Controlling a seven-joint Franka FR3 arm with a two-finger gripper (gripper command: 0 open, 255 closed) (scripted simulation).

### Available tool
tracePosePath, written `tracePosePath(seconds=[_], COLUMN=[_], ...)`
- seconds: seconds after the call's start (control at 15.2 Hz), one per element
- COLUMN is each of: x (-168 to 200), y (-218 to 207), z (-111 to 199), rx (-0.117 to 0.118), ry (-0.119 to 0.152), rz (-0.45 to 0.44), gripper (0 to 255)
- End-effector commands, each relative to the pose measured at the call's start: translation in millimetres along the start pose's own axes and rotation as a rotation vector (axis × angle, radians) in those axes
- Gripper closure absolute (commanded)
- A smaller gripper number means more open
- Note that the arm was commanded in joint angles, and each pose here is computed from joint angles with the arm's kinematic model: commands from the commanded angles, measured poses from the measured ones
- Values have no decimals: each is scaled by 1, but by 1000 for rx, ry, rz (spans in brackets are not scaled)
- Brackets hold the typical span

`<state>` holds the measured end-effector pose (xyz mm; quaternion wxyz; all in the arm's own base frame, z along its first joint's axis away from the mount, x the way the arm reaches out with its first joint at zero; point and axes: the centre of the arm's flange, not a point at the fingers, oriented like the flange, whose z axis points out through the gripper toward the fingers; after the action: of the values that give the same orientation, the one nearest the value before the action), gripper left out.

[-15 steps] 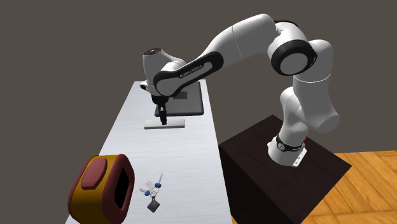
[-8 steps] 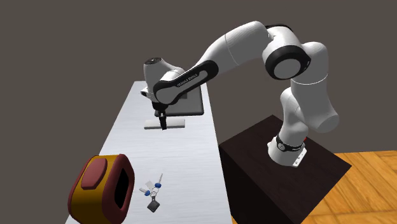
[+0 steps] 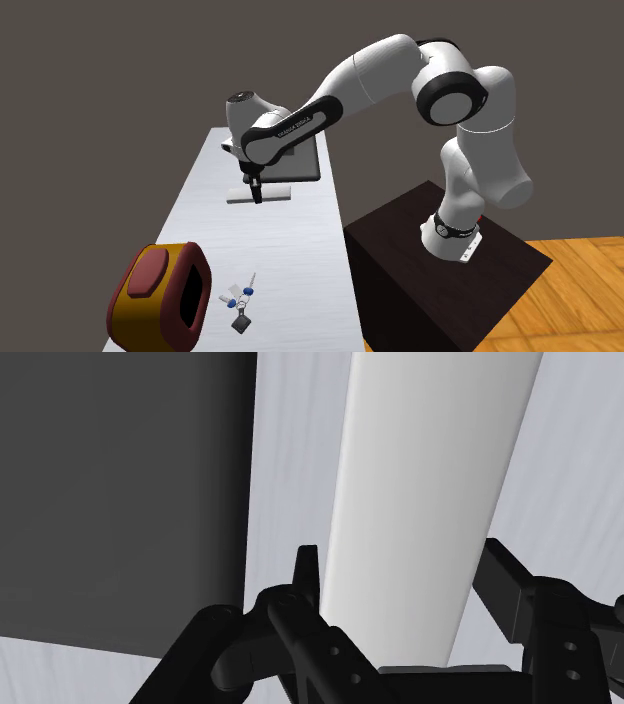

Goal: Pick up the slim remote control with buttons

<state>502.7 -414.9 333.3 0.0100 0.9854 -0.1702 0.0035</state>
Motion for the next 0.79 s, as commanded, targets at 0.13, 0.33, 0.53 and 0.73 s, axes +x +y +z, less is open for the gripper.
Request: tracePosePath(seconds=[0.13,0.33,0.53,0.73], x=[-1,-1,0,0], y=[-1,-1,0,0], z=[1,-15,-30,-46], rx=[0,0,0,0], ry=[-1,-1,-1,-1], rz=[-1,-1,-1,-1], gripper=[255,255,255,255])
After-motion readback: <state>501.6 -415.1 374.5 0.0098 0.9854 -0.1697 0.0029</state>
